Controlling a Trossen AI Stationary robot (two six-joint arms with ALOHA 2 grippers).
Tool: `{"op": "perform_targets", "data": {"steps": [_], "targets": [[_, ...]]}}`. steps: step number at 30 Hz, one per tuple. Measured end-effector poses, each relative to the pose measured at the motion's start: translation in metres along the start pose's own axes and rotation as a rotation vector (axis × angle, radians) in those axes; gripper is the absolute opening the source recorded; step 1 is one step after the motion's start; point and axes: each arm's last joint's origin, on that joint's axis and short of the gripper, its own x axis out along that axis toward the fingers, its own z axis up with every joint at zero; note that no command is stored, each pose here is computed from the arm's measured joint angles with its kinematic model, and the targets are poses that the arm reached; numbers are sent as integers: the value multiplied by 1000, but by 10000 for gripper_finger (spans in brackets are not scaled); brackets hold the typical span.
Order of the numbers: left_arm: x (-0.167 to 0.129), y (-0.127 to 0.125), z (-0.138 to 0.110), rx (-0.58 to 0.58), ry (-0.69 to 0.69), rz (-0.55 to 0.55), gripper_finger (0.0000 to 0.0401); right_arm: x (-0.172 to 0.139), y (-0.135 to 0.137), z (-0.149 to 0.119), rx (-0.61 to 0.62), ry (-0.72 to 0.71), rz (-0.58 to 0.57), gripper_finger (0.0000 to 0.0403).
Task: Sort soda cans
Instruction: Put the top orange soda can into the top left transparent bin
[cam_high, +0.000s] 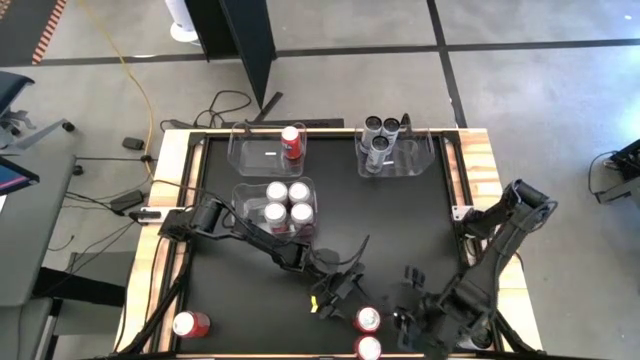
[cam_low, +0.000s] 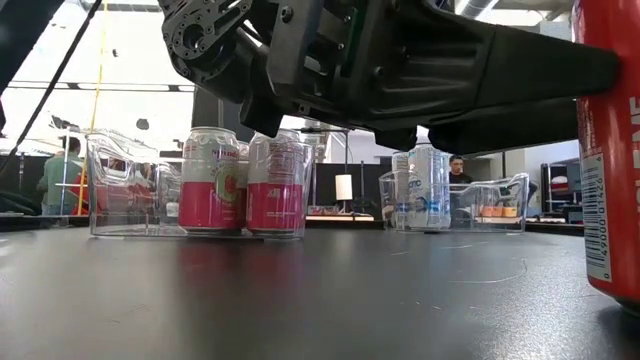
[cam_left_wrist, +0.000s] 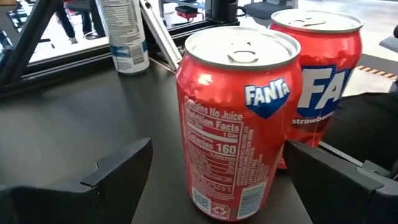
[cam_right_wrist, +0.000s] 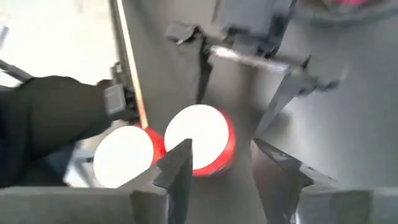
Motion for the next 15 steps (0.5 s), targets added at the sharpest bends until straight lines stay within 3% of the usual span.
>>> {"op": "perform_targets", "data": {"steps": [5,12,15], "targets": [[-2,5,-1,-5,2,16,358,-5,7,-20,68,12,38,125],[-3,8,-1,-25,8,52,358,6,2,-52,113,35,10,16],[-3,10,-2,-25,14,68,358,18,0,-60,134,47,44,9]]}}
